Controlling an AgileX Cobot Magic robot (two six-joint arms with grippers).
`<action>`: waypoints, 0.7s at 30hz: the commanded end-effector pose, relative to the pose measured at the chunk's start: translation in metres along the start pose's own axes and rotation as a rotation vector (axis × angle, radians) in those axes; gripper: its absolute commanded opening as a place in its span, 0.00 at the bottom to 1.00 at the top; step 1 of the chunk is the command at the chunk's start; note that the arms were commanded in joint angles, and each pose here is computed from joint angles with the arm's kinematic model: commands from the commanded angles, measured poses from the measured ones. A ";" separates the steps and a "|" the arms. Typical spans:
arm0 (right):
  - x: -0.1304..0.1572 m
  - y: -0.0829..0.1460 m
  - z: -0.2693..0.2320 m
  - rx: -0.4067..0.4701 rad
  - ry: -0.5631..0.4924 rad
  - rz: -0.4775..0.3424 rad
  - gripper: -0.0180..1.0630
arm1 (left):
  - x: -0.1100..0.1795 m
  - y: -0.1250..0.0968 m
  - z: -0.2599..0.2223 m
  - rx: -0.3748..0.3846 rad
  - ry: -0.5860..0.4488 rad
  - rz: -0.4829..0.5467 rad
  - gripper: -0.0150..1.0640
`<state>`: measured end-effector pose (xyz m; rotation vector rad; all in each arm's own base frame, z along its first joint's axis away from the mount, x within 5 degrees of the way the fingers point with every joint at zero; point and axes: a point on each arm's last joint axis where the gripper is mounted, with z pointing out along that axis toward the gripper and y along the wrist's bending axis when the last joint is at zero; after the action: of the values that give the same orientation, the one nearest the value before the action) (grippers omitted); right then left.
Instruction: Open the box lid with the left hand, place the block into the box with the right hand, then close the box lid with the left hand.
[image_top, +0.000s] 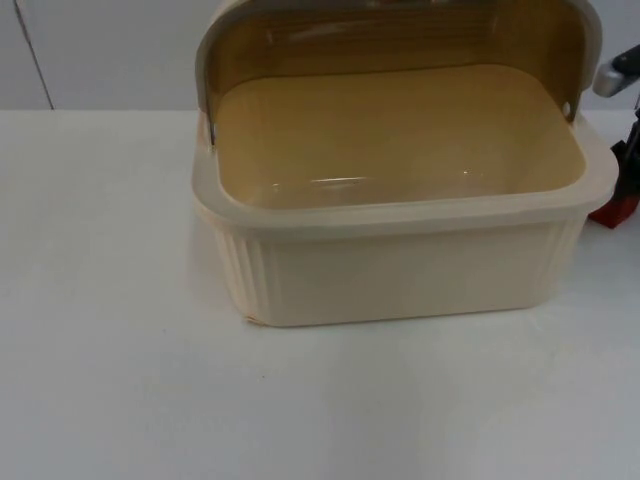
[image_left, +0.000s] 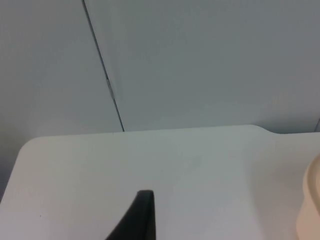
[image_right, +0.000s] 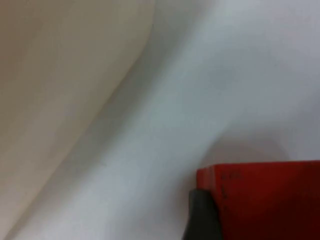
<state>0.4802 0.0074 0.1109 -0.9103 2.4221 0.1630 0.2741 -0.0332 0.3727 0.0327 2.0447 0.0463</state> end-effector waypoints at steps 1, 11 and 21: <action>-0.007 -0.002 -0.014 0.013 -0.018 -0.003 0.02 | -0.001 0.001 0.000 -0.002 -0.016 0.004 0.99; -0.052 0.002 -0.119 0.092 -0.146 -0.001 0.02 | -0.001 0.001 0.000 -0.002 -0.016 0.004 0.99; -0.072 0.029 -0.271 0.311 -0.275 0.092 0.02 | -0.001 0.001 0.000 -0.001 -0.013 0.001 0.99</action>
<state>0.4040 -0.0038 0.3553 -0.6706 2.1550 -0.0201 0.2742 -0.0333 0.3729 0.0335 2.0428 0.0459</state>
